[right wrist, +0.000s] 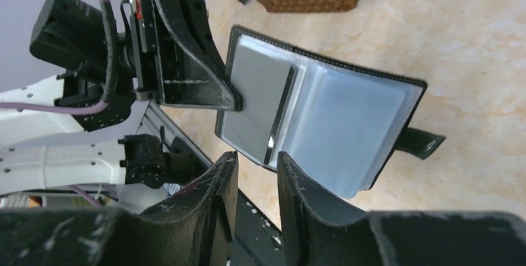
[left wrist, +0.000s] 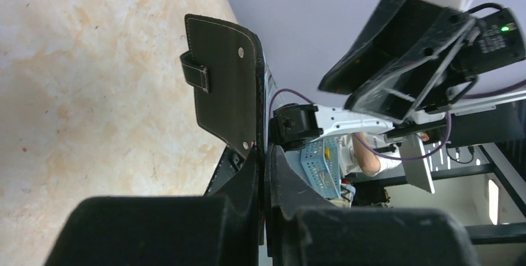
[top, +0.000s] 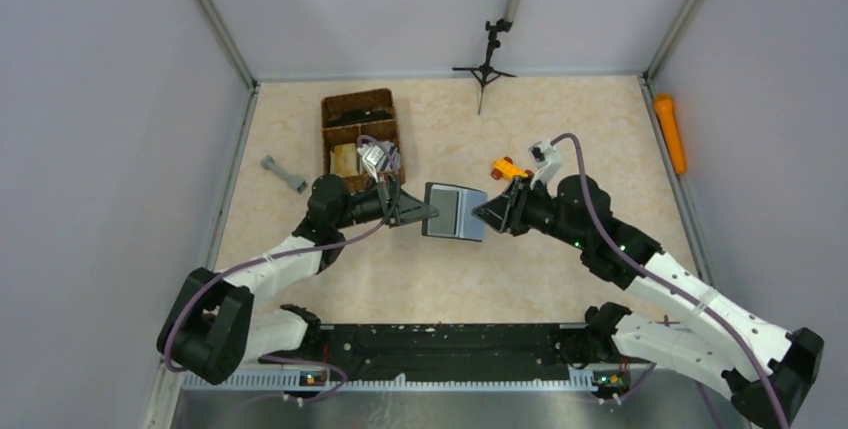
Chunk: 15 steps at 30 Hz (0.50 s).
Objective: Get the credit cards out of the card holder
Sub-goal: Remove the credit card from the card holder.
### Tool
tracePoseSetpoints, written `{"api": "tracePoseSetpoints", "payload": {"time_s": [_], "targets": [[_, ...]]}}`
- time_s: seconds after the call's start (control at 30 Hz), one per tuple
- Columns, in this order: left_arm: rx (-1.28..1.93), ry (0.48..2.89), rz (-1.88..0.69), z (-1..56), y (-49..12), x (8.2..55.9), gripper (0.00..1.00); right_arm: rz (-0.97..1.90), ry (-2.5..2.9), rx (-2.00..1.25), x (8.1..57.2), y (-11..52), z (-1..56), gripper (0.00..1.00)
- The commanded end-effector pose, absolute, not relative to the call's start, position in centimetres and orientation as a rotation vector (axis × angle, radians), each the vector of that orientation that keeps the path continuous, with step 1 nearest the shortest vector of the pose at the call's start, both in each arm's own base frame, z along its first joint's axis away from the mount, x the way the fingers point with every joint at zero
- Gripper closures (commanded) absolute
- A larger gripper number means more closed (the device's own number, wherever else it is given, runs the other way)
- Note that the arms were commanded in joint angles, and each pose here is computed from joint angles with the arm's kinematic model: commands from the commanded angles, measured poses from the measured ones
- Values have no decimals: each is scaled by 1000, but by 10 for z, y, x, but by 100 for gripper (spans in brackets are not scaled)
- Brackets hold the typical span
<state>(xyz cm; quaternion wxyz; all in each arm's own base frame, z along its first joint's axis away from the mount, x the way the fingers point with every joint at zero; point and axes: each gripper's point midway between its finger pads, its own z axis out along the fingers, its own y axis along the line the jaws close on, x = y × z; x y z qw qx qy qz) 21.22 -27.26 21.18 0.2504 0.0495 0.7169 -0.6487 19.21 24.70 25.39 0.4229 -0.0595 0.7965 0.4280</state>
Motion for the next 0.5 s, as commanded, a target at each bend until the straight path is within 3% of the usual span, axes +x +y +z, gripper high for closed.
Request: {"api": "tracePoseSetpoints", "payload": {"time_s": [0.0,0.47], "targets": [[219,1760,-1863,249,-275,207,100,1220,1937,-173,187,266,264,71],[281,1671,-1987,272,-278,189,100,1457,1877,-85,179,279,265,74]]}}
